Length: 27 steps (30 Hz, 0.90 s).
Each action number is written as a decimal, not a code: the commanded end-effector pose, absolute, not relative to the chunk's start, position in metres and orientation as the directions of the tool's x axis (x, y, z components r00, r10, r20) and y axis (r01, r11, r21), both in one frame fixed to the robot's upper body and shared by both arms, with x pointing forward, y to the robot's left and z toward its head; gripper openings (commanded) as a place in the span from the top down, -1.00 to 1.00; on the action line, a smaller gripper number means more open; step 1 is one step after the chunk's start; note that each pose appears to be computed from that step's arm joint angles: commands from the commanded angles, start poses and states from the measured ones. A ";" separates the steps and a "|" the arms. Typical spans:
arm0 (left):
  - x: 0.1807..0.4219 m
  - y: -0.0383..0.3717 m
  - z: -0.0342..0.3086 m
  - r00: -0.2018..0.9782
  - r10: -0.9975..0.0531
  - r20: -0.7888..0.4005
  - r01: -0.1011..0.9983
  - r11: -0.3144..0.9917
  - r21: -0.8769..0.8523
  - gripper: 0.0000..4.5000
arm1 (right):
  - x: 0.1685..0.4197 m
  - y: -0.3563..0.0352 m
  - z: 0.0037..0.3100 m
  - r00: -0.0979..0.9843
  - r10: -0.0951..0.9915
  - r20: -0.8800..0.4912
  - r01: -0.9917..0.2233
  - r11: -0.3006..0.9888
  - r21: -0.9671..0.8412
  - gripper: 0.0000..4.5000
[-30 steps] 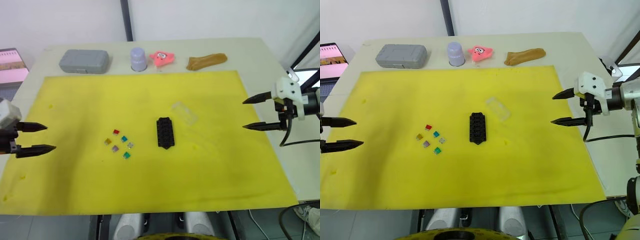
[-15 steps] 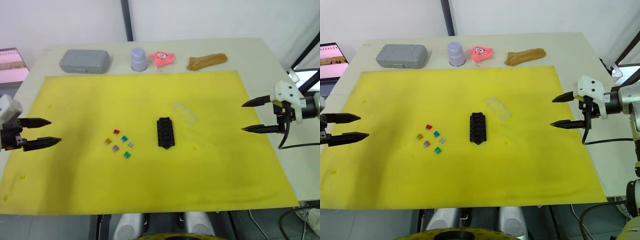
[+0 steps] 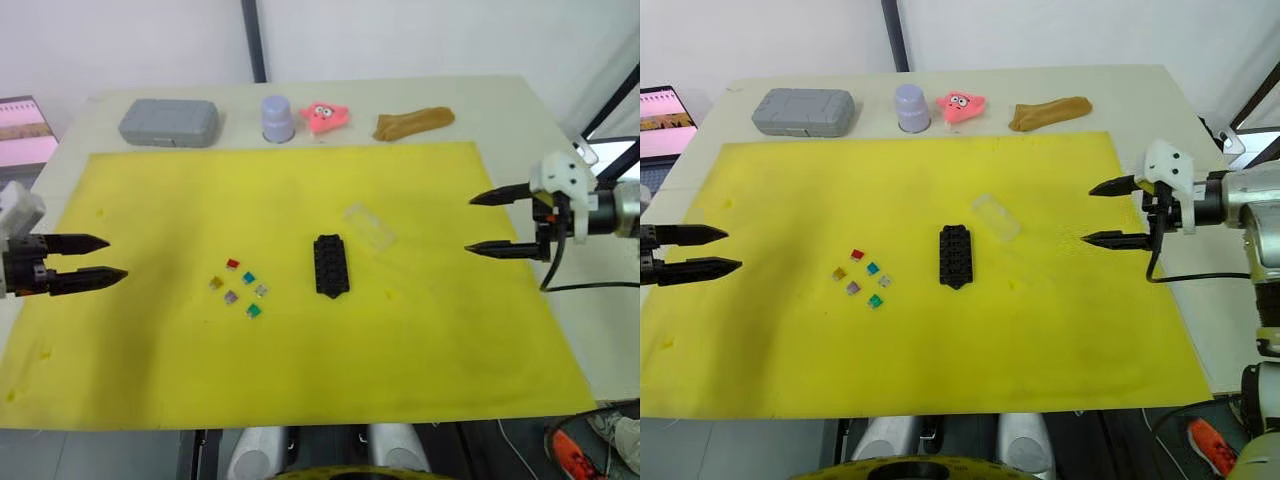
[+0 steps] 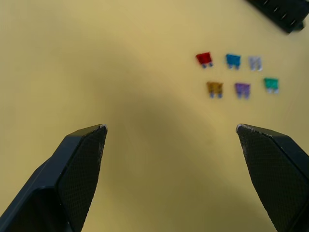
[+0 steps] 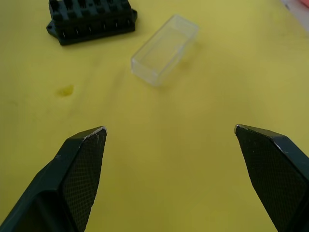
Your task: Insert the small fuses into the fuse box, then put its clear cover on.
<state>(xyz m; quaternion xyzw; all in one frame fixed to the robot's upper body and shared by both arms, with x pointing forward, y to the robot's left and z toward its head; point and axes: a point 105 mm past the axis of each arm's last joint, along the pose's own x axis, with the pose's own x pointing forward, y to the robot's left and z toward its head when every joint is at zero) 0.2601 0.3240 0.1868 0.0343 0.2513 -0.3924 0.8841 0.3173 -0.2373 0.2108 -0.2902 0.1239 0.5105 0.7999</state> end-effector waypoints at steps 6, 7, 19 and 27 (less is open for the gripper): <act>0.246 0.313 0.177 0.510 -0.790 -0.341 0.571 0.607 -0.553 -1.00 | 0.302 -0.159 0.239 0.360 0.838 -0.410 -0.873 0.148 -0.464 -0.99; 0.244 0.308 0.174 0.496 -0.806 -0.323 0.546 0.579 -0.605 -1.00 | 0.299 -0.146 0.241 0.337 0.856 -0.393 -0.870 0.123 -0.478 -0.99; 0.262 0.260 0.149 0.450 -0.855 -0.258 0.354 0.436 -0.827 -0.65 | 0.264 -0.083 0.225 0.226 0.886 -0.405 -0.817 -0.054 -0.574 -1.00; 0.274 0.248 0.129 0.413 -0.870 -0.269 0.305 0.411 -0.859 -0.65 | 0.264 -0.080 0.225 0.249 0.884 -0.396 -0.805 -0.038 -0.592 -1.00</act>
